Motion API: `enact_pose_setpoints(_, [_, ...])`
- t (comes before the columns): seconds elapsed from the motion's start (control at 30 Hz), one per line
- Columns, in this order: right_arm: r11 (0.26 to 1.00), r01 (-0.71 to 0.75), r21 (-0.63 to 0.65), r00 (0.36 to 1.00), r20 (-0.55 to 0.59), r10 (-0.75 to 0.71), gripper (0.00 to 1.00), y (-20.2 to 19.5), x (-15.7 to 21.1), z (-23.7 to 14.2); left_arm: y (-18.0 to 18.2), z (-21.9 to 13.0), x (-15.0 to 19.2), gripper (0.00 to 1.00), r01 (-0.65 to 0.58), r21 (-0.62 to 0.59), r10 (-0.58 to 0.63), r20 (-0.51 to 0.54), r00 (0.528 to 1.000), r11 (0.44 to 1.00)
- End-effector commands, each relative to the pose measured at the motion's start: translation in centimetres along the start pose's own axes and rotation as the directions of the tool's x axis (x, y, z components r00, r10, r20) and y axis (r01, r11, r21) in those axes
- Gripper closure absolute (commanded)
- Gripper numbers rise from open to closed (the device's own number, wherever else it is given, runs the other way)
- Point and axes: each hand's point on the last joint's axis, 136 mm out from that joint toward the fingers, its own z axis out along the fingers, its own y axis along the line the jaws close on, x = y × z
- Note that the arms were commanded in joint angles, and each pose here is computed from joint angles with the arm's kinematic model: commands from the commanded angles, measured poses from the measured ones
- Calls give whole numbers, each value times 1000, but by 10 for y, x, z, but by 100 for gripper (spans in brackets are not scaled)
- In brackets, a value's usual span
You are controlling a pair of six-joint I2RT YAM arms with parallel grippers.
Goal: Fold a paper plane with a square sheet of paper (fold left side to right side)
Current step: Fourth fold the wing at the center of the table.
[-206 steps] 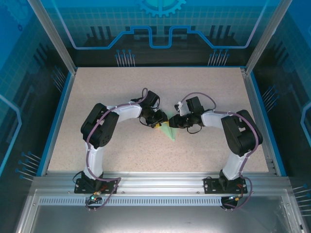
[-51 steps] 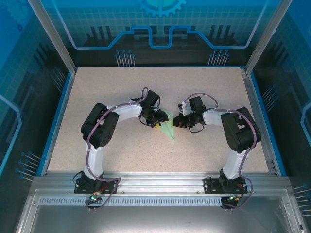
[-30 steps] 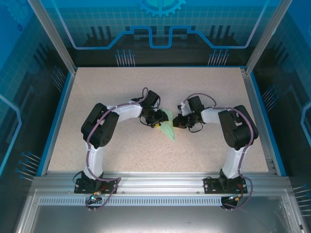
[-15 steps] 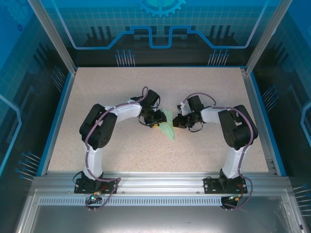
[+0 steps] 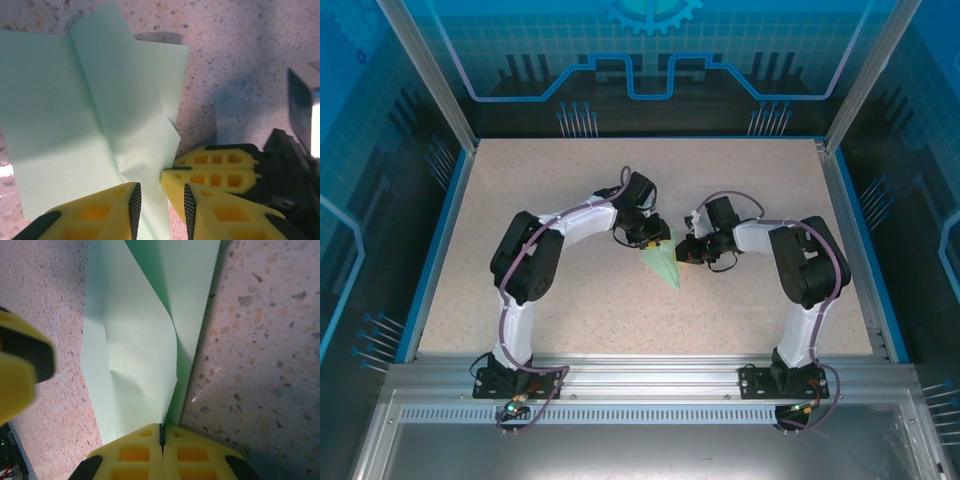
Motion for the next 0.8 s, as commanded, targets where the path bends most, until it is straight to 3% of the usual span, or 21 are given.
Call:
enact_pose_setpoints(0.0, [994,-43,101,997,-56,48,95,-26,17,5,-2,11,6,67,-10,6,10,-53,999,1000])
enact_pose_setpoints(0.2, [996,-37,83,998,-53,42,95,-22,16,5,1,16,7,67,-4,5,5,-64,998,1000])
enact_pose_setpoints(0.47, [1000,9,3,1000,6,-9,94,7,2,-12,21,-4,23,65,-6,-38,5,-19,1000,999])
enact_pose_setpoints(0.77, [999,36,-6,999,11,-36,93,16,2,-18,23,11,27,65,35,1,-35,-29,999,999])
